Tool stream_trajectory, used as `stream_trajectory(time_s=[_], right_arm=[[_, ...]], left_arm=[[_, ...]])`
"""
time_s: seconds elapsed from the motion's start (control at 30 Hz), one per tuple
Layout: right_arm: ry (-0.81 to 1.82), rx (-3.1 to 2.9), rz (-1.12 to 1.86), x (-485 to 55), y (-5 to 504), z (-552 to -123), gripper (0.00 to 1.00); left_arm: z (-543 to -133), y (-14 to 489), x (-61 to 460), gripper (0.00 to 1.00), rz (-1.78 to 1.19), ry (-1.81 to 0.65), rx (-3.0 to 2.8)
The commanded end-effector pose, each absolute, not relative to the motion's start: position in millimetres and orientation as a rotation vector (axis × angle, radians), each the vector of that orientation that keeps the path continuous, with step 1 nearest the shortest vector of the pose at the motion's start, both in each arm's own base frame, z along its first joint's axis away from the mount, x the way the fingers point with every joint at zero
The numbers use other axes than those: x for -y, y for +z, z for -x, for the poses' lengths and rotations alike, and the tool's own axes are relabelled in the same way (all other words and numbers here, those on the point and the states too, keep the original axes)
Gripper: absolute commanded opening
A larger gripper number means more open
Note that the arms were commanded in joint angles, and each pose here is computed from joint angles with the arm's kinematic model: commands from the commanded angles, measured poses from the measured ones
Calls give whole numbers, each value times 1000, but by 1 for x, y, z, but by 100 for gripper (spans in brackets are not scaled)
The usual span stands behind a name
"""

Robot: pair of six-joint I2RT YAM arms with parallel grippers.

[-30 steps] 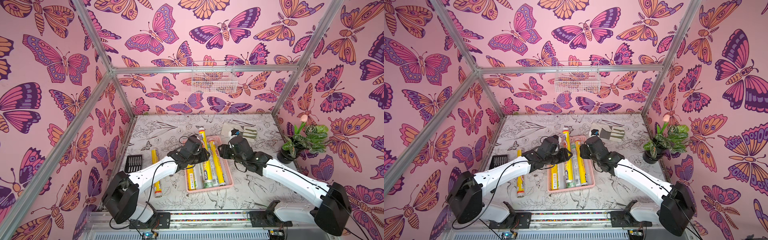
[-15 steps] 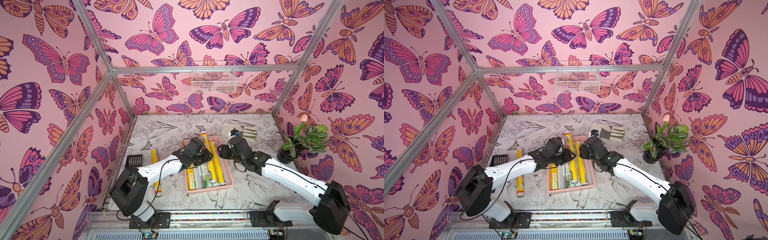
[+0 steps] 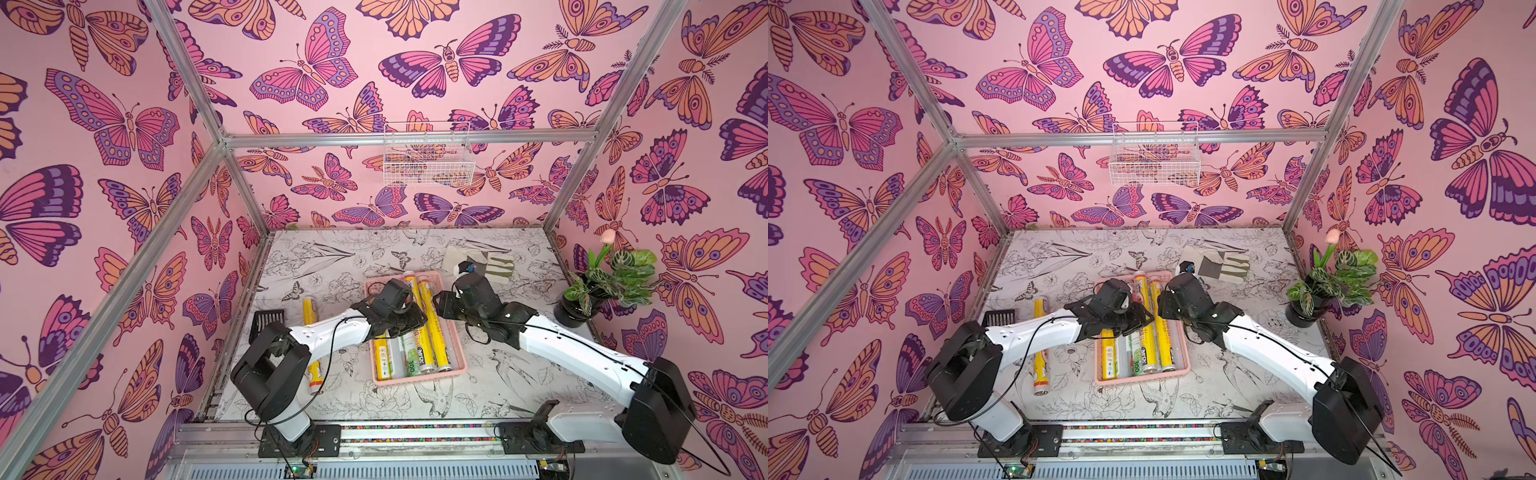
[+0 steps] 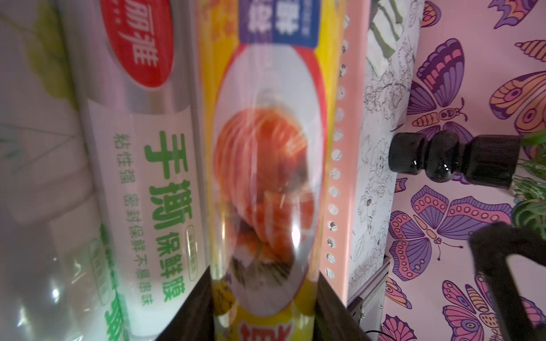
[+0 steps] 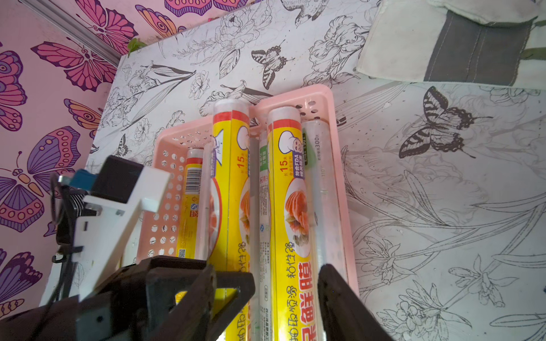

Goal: Put the plastic wrap into the basket
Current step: Place the plastic wrap in the basket.

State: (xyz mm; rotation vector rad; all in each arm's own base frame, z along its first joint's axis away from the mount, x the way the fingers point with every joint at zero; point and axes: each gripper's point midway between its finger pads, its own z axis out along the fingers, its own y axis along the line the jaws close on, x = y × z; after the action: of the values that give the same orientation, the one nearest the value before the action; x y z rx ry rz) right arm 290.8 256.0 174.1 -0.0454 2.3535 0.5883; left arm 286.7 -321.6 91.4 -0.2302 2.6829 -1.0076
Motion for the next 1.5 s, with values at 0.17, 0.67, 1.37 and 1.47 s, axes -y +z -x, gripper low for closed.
stream_trajectory(time_s=[0.17, 0.67, 1.37, 1.47], right_arm=[[587, -2391, 53, -258, 171, -290, 59], [587, -2378, 47, -255, 177, -289, 59], [815, -2237, 150, -277, 220, -281, 59], [883, -2222, 209, -293, 226, -279, 59]], left_arm=[[-283, 82, 327, 39, 199, -1027, -2714], [-284, 102, 305, 61, 232, -925, -2664], [-290, 157, 280, 62, 56, -800, -2495], [-290, 170, 267, 62, 55, -757, -2436]])
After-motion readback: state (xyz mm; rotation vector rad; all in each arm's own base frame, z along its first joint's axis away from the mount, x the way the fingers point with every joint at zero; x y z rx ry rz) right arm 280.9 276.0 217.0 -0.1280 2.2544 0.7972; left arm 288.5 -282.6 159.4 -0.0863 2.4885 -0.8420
